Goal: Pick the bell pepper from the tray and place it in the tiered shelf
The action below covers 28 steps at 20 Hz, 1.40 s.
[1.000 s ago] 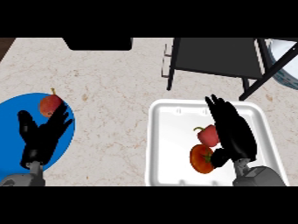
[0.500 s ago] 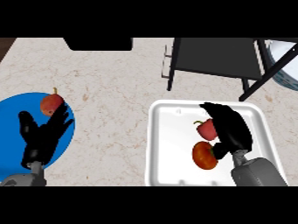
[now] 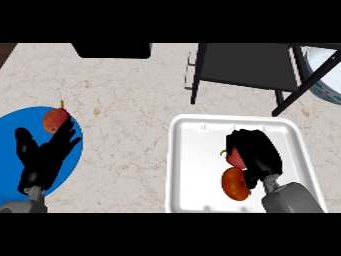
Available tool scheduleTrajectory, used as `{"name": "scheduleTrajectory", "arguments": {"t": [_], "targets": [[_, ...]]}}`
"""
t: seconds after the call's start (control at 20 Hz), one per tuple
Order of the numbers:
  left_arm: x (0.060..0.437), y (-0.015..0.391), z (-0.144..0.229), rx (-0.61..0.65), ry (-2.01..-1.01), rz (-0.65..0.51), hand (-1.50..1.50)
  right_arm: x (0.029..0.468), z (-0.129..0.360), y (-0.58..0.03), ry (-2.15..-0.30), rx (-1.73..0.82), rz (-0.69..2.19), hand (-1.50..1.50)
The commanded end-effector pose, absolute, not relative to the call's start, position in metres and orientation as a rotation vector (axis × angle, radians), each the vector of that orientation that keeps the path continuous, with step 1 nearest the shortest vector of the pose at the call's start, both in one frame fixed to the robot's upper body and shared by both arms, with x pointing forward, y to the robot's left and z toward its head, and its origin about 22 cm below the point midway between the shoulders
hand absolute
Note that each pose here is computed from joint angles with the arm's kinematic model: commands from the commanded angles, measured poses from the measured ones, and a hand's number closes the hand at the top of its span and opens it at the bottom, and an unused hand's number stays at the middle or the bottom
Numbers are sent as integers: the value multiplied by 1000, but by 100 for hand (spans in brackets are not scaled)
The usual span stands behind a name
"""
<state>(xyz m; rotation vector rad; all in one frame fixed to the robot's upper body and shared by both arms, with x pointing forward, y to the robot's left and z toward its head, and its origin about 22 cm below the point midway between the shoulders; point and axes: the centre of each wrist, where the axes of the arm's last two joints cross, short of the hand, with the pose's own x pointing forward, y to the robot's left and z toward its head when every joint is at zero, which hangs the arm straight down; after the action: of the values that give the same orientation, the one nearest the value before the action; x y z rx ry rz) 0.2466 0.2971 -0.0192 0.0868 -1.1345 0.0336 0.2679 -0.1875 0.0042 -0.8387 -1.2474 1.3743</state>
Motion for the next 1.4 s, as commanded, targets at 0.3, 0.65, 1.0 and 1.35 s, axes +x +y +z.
{"name": "scheduleTrajectory", "arguments": {"t": [0.3,0.65,1.0,1.35], "targets": [[254,289,-18,51,-1120,16,0,273,20,-110,-1201,-602,1113,150],[252,301,-28,91,-1103,36,0,269,112,-70,-1414,-637,828,150],[249,298,-27,97,-1105,46,0,247,211,-64,-1542,-849,582,150],[242,298,-36,93,-1108,48,0,252,299,-66,-1552,-938,511,150]]}}
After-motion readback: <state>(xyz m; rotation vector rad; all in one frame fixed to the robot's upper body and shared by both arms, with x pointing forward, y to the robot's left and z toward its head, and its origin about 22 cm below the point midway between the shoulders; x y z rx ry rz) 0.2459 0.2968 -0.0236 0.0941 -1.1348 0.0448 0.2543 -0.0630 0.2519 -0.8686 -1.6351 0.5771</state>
